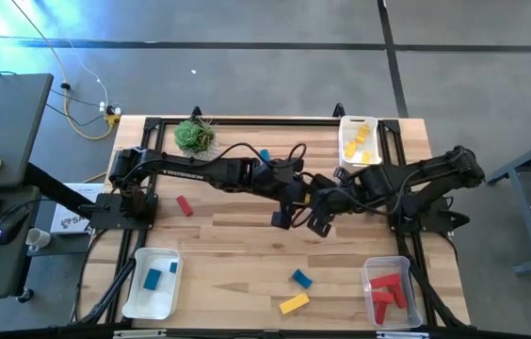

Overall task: Sort & place blocks by color
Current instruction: Put the yellow block into the top white bin

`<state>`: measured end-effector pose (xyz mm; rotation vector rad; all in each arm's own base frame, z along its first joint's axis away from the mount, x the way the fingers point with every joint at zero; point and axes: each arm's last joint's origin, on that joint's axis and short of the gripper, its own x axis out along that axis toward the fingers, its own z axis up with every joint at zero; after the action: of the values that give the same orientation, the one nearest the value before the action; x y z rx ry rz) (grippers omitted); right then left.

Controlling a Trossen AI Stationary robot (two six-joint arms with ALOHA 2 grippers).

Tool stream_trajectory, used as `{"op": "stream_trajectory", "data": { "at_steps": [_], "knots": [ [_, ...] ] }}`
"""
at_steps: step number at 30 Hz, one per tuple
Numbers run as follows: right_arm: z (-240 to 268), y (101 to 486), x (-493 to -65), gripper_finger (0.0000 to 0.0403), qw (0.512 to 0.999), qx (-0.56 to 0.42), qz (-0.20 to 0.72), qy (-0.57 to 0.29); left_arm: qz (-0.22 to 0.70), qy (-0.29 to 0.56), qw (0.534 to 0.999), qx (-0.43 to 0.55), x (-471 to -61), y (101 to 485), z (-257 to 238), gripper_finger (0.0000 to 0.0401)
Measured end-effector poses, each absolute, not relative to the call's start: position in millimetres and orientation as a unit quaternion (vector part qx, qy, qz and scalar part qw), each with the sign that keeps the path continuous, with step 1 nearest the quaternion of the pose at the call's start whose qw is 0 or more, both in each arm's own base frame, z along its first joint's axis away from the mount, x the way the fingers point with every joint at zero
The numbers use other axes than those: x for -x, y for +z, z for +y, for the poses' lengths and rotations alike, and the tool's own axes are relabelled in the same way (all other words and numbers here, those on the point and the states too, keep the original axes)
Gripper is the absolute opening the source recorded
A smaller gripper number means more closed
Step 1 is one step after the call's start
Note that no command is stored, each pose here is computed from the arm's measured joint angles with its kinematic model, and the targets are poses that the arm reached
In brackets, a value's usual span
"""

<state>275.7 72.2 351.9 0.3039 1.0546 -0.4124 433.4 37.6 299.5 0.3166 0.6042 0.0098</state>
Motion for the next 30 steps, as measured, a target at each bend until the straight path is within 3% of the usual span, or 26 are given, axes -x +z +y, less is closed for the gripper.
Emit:
{"op": "stream_trajectory", "data": {
  "at_steps": [9, 15, 21, 30],
  "knots": [
    [67.8, 345.4, -262.4, 0.01, 0.782, -0.179, 0.526, -0.283, 0.347, 0.036, 0.926, -0.141, -425.8, 292.0, 55.3, 0.0216],
    [51.3, 343.9, -249.0, 0.01, 0.726, -0.192, 0.529, -0.395, 0.389, 0.077, 0.91, -0.121, -417.3, 286.3, 76.1, 0.0216],
    [21.5, 336.2, -252.7, 0.01, 0.705, -0.195, 0.51, -0.453, 0.402, 0.103, 0.904, -0.101, -410.9, 284.8, 98.8, 0.0216],
    [-48.4, 296.8, -241.3, 0.01, 0.606, -0.182, 0.572, -0.521, 0.414, 0.141, 0.896, -0.078, -399.9, 283.4, 132.2, 0.0217]
  ]
}}
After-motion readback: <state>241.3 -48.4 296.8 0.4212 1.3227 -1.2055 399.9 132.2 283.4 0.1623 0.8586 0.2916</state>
